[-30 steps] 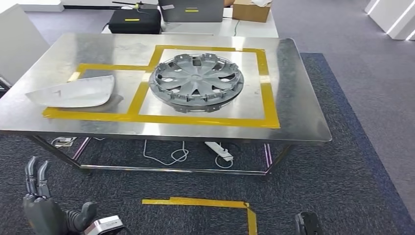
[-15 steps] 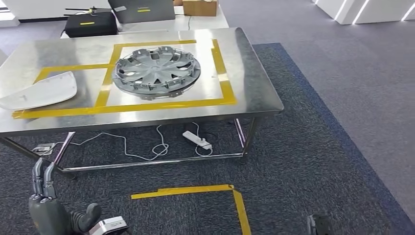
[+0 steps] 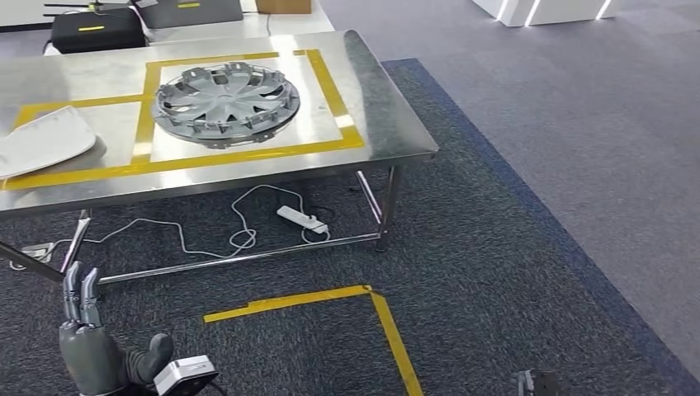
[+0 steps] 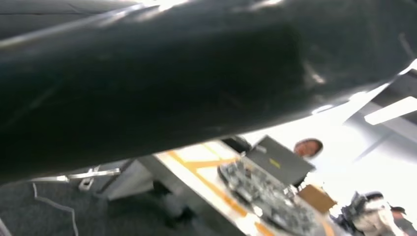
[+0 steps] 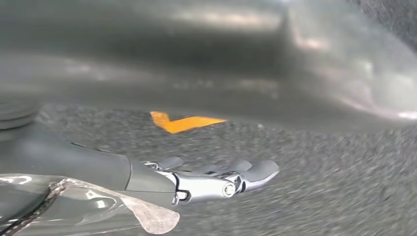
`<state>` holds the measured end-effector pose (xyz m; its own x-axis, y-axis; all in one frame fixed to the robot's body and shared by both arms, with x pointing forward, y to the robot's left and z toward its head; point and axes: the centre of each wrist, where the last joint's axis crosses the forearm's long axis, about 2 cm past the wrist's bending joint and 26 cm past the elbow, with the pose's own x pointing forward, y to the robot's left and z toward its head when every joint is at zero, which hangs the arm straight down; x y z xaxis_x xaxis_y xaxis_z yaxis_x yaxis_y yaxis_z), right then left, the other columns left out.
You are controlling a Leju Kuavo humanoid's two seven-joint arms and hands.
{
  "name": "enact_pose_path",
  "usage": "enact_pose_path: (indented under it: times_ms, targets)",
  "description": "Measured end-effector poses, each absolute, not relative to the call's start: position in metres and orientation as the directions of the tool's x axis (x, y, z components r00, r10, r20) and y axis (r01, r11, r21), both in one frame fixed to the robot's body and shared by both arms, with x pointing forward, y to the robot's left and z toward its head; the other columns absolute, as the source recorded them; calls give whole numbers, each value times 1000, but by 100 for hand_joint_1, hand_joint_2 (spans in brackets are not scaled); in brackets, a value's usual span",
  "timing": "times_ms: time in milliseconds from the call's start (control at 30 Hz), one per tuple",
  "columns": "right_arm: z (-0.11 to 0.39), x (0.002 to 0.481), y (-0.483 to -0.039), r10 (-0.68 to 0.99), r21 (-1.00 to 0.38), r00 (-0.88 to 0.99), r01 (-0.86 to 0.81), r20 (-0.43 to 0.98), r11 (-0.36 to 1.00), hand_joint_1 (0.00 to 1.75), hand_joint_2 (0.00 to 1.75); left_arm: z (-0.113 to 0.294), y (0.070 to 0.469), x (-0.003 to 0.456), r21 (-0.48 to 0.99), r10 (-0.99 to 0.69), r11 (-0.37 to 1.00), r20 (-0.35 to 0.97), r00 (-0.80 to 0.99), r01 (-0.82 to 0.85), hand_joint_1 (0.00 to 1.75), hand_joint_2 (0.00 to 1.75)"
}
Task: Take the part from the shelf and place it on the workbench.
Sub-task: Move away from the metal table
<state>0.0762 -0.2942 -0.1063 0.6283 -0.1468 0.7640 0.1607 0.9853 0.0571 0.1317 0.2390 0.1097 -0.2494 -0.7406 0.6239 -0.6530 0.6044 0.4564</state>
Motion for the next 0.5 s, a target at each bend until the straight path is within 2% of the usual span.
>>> enact_pose_path:
  times_ms: [500]
  targets:
    - [-108,68,-296,-175,59,626,202,760,978,0,0,100,238,136,467,-730,620,638,-245,-631,0,0]
